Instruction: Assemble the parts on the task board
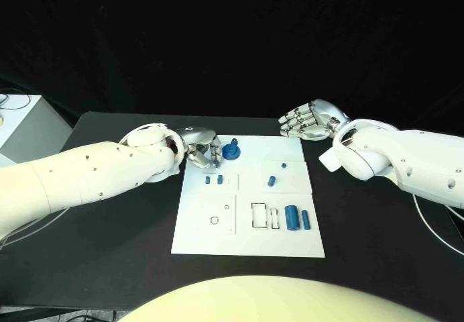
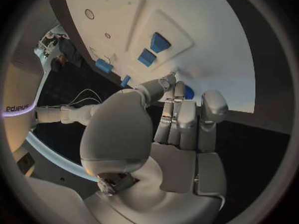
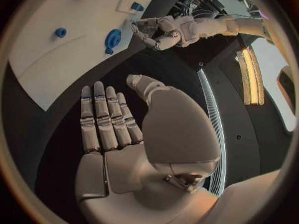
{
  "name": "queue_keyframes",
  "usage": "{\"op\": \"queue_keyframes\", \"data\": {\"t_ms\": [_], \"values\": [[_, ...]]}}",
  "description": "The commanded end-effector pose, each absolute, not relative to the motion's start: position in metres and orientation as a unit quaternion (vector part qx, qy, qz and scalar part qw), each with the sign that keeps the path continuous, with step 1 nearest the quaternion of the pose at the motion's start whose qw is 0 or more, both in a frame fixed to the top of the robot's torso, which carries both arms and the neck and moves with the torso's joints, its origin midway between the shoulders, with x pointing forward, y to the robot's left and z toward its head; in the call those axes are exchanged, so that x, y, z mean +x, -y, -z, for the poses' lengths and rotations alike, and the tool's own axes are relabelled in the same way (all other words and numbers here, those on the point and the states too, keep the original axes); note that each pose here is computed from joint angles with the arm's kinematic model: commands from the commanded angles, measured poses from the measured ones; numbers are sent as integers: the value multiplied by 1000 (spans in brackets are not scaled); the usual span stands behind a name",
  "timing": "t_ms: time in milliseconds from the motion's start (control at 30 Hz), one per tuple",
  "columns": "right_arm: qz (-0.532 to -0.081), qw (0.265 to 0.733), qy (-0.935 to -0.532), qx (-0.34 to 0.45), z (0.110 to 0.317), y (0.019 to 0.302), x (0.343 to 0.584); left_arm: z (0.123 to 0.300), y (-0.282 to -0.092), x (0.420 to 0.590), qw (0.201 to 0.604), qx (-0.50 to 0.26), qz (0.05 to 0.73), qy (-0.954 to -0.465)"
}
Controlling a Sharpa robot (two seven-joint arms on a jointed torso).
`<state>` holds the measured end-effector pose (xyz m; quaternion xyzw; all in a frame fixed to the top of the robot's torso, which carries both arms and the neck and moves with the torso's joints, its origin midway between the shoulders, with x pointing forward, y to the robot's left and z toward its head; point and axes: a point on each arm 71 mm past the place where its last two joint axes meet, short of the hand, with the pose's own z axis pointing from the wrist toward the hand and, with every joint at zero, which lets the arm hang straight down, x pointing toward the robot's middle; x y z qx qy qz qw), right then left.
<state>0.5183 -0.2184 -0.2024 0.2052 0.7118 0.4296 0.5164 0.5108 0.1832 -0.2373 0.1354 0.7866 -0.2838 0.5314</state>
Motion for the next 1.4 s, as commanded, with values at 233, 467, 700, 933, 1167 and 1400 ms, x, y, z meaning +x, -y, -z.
{"op": "queue_keyframes", "data": {"t_ms": [233,467,700,933,1167,1400], "values": [[-434,515,-712,198,202,217,518,241,-183,511,517,137,274,-800],[-434,515,-712,197,202,217,518,241,-181,510,514,139,275,-800],[-434,515,-713,197,202,217,518,241,-180,510,514,139,276,-800],[-434,514,-713,197,202,216,518,242,-177,510,513,141,277,-800],[-434,514,-713,197,202,216,518,243,-175,509,511,143,279,-801],[-434,514,-713,197,202,216,518,244,-174,509,507,144,277,-803]]}}
